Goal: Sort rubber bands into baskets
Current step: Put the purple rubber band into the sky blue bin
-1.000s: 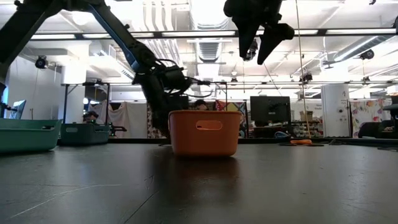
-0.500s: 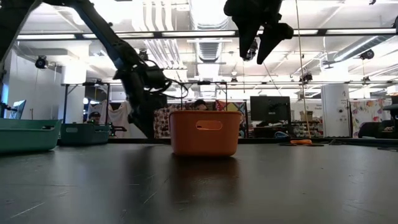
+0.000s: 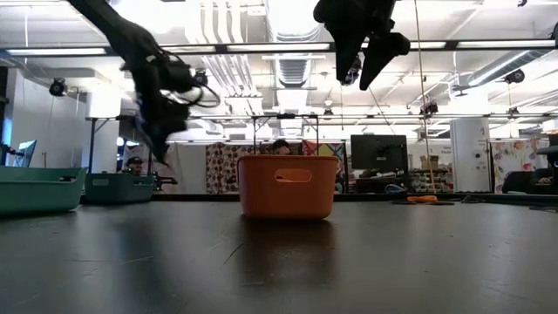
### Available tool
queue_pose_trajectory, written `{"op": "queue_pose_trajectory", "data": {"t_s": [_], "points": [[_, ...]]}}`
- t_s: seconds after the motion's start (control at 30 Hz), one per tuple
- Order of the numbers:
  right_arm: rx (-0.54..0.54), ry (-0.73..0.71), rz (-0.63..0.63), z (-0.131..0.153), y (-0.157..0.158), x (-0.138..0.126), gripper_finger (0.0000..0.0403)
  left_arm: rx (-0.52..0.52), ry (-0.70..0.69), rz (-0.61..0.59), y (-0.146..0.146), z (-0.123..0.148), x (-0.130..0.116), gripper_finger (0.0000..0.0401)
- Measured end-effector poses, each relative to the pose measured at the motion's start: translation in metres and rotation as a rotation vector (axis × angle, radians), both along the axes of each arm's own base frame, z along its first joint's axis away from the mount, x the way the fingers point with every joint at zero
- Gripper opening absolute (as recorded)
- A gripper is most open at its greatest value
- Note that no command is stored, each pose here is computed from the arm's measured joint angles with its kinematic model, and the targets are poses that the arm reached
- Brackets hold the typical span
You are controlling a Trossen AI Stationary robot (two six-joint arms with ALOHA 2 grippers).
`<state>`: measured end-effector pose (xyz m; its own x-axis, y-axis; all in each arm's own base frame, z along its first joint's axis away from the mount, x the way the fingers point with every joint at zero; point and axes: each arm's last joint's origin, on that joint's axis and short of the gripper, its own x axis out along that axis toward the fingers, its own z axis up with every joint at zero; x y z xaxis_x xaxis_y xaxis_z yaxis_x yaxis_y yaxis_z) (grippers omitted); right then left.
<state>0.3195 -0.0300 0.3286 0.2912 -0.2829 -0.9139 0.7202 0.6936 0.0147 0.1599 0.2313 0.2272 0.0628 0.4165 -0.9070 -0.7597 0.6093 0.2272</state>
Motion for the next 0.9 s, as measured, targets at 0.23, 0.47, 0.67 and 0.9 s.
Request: {"op": "queue_pose_trajectory", "data": {"t_s": [0.23, 0.47, 0.67, 0.9], "points": [[-0.003, 0.002, 0.009, 0.0, 0.0, 0.0, 0.0295, -0.009, 0.086, 0.196, 0.005, 0.026, -0.031, 0.0], [0.008, -0.006, -0.011, 0.0, 0.002, 0.0, 0.0295, -0.087, 0.124, 0.216, -0.002, 0.038, -0.03, 0.0], [0.012, -0.01, -0.021, 0.0, 0.002, 0.0, 0.0295, -0.213, 0.256, 0.154, 0.003, 0.027, -0.025, 0.0], [0.009, -0.008, -0.013, 0.0, 0.002, 0.0, 0.0295, -0.274, 0.478, 0.119, 0.023, -0.016, -0.015, 0.0]]}}
